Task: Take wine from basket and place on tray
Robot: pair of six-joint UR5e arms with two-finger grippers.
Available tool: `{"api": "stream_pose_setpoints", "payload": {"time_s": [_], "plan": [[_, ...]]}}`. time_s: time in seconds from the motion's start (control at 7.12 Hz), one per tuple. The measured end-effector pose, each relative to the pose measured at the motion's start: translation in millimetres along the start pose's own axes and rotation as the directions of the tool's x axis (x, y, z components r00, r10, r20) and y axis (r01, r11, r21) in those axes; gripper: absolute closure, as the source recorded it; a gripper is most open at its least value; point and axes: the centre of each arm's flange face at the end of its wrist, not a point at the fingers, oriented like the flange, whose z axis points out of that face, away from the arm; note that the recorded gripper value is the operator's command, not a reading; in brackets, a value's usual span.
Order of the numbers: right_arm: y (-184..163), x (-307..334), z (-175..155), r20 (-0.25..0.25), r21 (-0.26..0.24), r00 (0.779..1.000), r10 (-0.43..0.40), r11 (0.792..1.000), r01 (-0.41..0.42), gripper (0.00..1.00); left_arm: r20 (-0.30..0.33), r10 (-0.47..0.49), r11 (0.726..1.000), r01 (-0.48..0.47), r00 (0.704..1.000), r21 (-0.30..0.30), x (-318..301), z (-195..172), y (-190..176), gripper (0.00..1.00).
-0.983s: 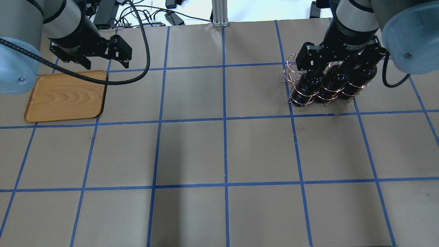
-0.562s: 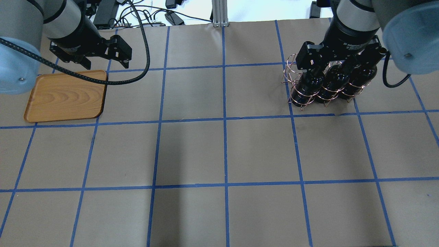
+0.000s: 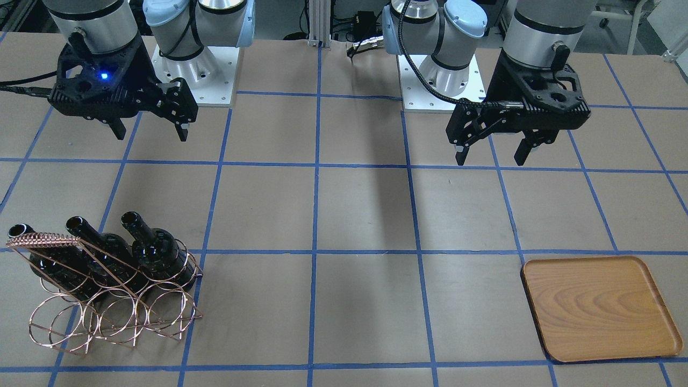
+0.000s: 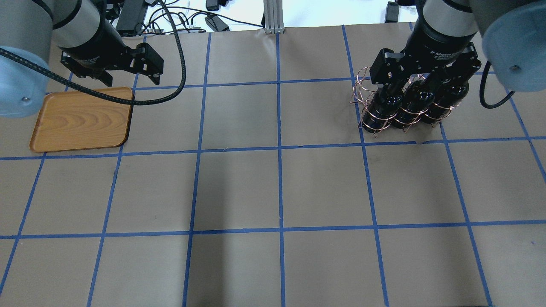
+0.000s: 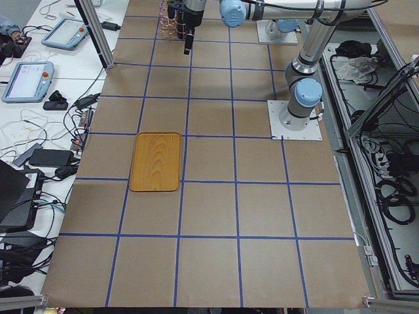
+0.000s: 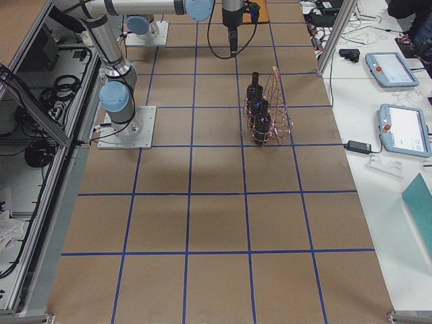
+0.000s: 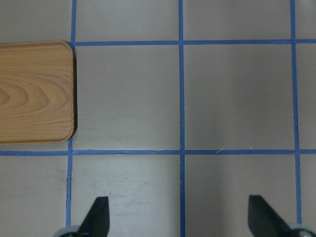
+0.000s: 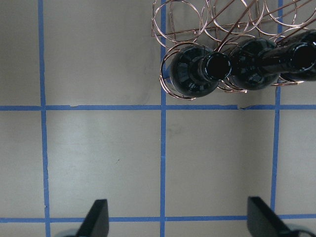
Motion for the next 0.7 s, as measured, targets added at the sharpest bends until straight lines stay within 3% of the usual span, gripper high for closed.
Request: {"api": "stream_pose_setpoints", "payload": {"time_s": [0.7], "plan": [[-6.6,3.4,-2.7,0.002,0.036,1.0,-0.025,0.999,0.025,0.0,-0.001,-0.002,1.0,0.002,1.0,-0.011,0.1,2.8,1.2,0.0]]}}
